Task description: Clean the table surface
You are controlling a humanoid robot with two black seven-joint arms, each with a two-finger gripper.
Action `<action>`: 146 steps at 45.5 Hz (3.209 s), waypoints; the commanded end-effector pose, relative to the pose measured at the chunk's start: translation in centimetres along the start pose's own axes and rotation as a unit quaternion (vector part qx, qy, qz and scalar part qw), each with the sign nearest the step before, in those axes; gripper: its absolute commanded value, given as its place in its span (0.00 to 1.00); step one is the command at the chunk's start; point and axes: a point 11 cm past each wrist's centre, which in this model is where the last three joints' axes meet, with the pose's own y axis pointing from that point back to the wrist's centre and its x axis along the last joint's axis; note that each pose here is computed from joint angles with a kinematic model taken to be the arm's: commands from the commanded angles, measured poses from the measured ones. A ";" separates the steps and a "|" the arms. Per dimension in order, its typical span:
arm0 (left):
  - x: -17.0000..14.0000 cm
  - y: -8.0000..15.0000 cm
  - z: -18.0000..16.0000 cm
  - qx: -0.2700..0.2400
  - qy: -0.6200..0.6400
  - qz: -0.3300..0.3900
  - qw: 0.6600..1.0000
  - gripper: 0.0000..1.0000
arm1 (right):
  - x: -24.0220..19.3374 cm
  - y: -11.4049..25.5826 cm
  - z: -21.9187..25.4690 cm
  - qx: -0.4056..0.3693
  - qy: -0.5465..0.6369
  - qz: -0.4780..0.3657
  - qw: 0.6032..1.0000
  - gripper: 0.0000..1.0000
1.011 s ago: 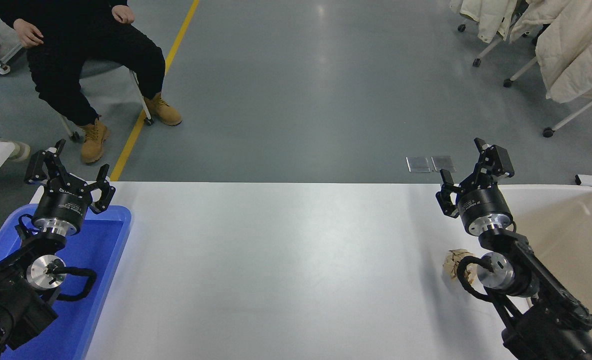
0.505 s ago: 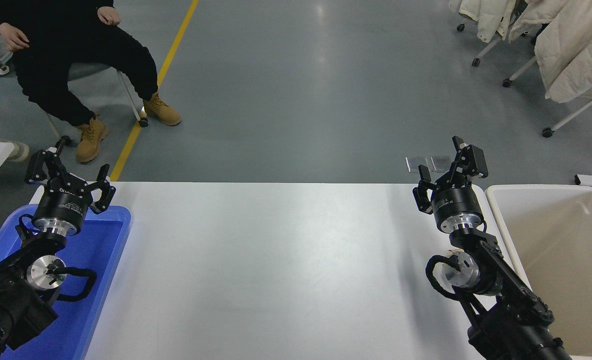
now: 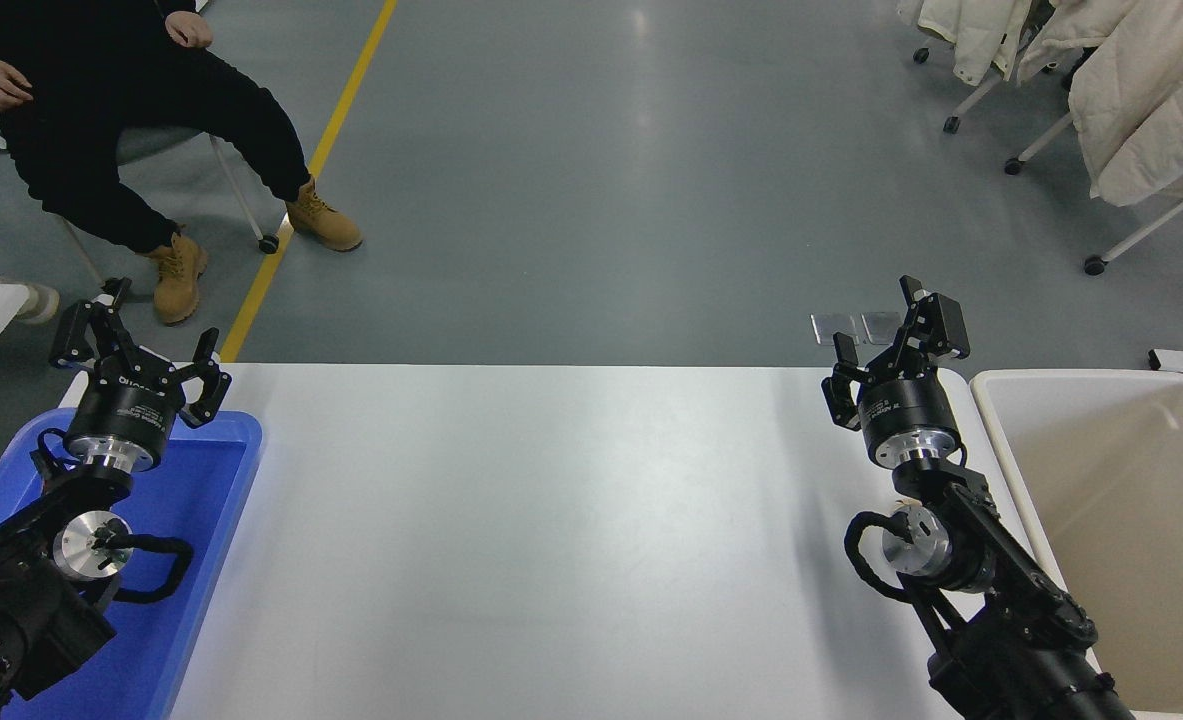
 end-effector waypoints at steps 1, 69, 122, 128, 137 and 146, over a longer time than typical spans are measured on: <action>0.0 0.0 0.0 0.000 0.001 0.000 1.000 1.00 | 0.0 1.0 1.3 -0.021 -0.041 0.002 0.999 1.00; 0.0 0.0 0.0 0.000 0.000 0.000 1.000 1.00 | 9.2 5.6 -5.5 -0.488 0.322 -0.147 0.798 1.00; 0.0 0.0 0.0 0.000 0.000 0.000 1.000 1.00 | 12.0 3.2 -0.3 -0.521 0.306 -0.053 0.795 0.99; 0.0 0.0 0.0 0.000 0.000 0.000 1.000 1.00 | 11.9 2.8 0.3 -0.519 0.310 -0.049 0.795 0.99; 0.0 0.0 0.0 0.000 0.000 0.000 1.000 1.00 | 11.3 2.4 1.3 -0.519 0.317 -0.051 0.792 0.98; 0.0 0.0 0.0 0.000 0.000 0.000 1.000 1.00 | 11.5 2.2 1.4 -0.518 0.326 -0.049 0.790 0.97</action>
